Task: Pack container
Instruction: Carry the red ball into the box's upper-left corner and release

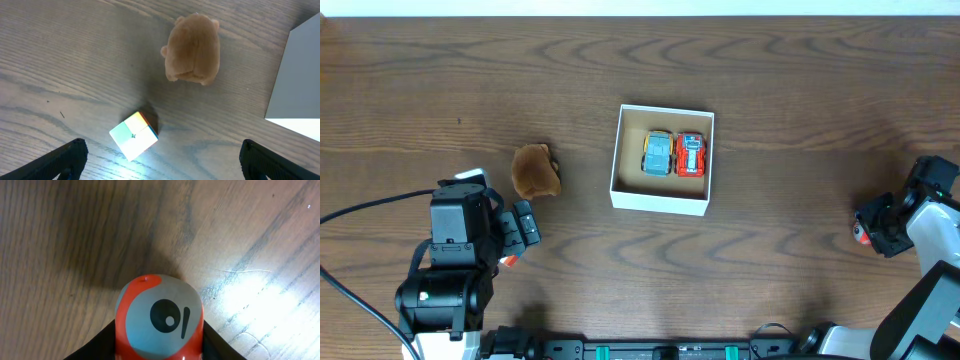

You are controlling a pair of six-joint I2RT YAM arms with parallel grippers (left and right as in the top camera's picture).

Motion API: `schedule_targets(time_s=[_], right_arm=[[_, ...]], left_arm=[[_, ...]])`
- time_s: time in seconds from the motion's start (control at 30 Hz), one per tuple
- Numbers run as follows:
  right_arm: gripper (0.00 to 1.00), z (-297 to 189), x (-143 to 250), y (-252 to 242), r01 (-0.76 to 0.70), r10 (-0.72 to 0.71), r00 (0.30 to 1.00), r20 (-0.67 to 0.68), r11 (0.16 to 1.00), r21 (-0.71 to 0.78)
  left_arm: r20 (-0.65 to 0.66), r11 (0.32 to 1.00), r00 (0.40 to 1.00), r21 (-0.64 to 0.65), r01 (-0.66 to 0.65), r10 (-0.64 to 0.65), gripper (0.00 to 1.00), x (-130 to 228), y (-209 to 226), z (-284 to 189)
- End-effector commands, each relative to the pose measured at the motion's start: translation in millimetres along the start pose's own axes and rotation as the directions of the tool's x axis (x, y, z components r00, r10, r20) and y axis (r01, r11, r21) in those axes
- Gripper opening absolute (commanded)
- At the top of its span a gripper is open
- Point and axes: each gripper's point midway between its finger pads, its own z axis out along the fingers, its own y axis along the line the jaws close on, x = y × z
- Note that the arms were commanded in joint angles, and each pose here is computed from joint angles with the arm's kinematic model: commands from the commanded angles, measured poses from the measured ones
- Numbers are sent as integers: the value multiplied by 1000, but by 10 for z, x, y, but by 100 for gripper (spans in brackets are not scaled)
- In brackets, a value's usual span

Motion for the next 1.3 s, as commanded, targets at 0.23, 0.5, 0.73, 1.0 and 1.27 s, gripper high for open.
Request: schedule_targets(time_s=[0.23,0.5,0.73,1.0,1.27], right_arm=[[1,-279,111,473,175,-170,984,49,979,-104],[1,-1484,645,1695,596,-513,801,309,732,-330],[2,-2555,1759,2567,878,-648,474,596,296,-376],[1,-2438,2897,2969,936,-712,249,657,2,-353],[1,-1921,3347,3308,941,-727,182,662,-67,-333]], left_arm=[[24,1000,1000,-9,21,-20,98,-75,20,-55],[24,1000,1000,-9,21,-20,98,-75,20,-55],[24,1000,1000,-9,21,-20,98,-76,21,-55],[24,1000,1000,-9,21,-20,98,-75,21,-55],[24,1000,1000,-9,21,-20,98,-75,21,-55]])
